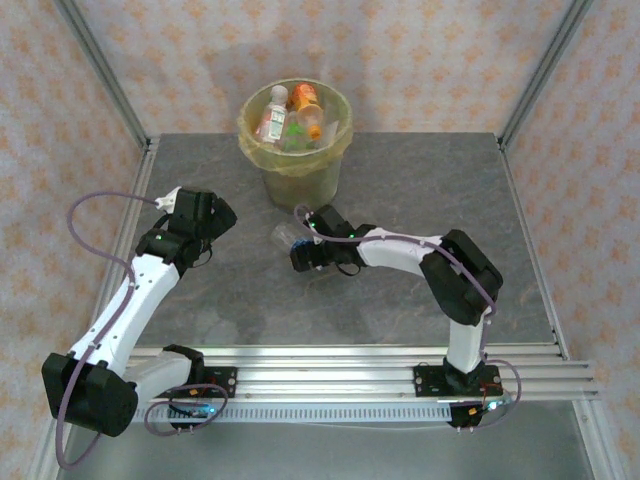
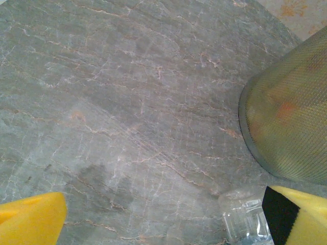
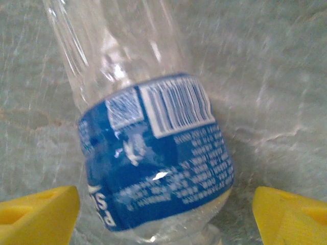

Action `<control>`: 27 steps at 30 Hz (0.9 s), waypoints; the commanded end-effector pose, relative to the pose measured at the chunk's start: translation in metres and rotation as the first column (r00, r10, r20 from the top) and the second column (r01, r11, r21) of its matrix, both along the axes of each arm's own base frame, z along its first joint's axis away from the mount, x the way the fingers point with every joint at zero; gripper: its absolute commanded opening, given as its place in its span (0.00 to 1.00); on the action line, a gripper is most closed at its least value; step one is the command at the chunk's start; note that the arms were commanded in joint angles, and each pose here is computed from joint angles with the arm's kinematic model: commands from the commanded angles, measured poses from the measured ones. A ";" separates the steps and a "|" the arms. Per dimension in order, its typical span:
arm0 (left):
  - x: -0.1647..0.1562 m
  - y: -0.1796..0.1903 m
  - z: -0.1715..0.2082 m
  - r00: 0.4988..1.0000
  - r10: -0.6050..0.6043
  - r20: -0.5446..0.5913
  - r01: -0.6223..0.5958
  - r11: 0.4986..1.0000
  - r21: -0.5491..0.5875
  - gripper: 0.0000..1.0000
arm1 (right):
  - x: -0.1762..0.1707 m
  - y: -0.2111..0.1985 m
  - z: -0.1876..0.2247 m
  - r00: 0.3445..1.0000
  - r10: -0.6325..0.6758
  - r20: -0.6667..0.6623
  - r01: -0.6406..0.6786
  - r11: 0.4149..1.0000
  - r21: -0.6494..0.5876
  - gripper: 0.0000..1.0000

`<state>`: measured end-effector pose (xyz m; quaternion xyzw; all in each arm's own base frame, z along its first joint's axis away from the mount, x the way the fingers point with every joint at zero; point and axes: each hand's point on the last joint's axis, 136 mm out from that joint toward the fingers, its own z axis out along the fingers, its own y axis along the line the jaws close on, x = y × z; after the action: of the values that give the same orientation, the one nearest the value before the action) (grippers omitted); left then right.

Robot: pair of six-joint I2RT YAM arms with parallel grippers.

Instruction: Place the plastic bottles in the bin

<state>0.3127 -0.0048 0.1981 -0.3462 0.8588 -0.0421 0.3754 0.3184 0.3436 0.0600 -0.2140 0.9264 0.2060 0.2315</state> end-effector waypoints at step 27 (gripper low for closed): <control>-0.007 0.015 0.014 0.997 0.066 0.028 -0.067 0.997 0.046 1.00 | 0.011 0.030 0.010 0.978 0.124 0.167 -0.088 0.974 -0.207 0.47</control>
<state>0.3115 -0.0002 0.1986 -0.3561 0.8537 -0.0327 0.3785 0.3349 0.3764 0.0340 -0.3086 0.9075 0.1085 0.2634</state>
